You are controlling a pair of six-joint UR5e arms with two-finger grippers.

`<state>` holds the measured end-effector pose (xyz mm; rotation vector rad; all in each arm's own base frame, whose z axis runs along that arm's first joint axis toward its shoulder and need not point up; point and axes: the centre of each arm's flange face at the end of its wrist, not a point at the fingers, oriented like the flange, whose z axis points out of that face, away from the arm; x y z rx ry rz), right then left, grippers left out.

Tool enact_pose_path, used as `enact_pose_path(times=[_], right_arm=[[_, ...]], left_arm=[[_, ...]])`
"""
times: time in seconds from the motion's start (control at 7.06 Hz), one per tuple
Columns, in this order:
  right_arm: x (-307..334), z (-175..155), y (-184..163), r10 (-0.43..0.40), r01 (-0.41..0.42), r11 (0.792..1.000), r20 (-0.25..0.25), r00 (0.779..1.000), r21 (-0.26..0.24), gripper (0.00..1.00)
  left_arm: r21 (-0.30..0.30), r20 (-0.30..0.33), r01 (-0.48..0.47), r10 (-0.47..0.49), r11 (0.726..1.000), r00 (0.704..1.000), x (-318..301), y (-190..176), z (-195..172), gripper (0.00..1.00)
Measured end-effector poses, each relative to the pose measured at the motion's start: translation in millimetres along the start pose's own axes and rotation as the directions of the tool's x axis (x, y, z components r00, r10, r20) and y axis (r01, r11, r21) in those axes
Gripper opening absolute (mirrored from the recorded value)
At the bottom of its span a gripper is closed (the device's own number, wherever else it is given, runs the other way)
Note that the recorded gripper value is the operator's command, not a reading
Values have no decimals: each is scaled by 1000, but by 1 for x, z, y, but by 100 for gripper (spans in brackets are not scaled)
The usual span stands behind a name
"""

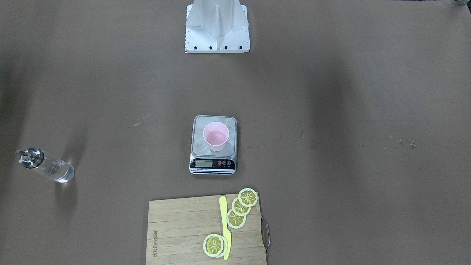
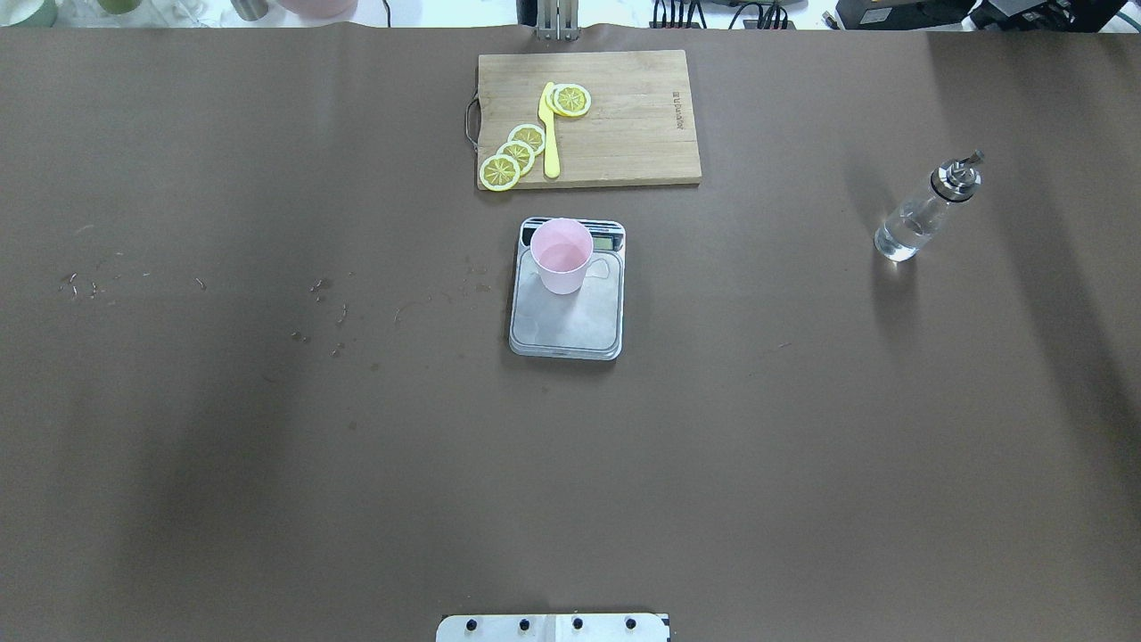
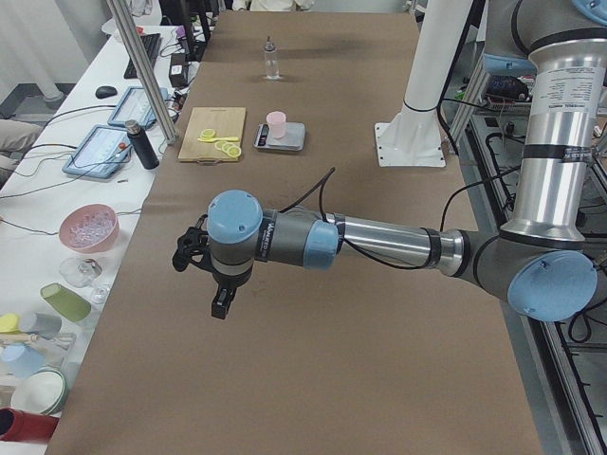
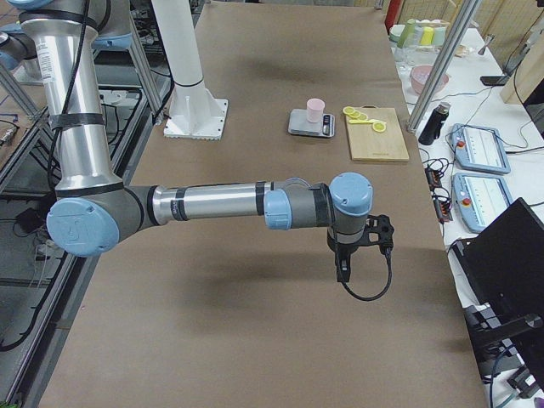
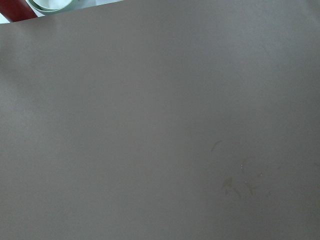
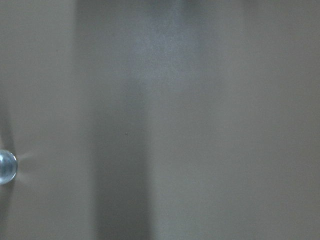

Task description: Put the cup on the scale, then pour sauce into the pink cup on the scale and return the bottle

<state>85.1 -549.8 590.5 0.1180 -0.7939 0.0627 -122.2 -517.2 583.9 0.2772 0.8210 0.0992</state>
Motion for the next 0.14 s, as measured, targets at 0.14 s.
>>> enact_pose_path(times=[0.14], right_arm=[[1, 0, 0, 0, 0, 1000, -6, 1000, 0, 100]], left_arm=[[-23, 2, 15, -15, 1000, 1000, -12, -2, 12, 97]])
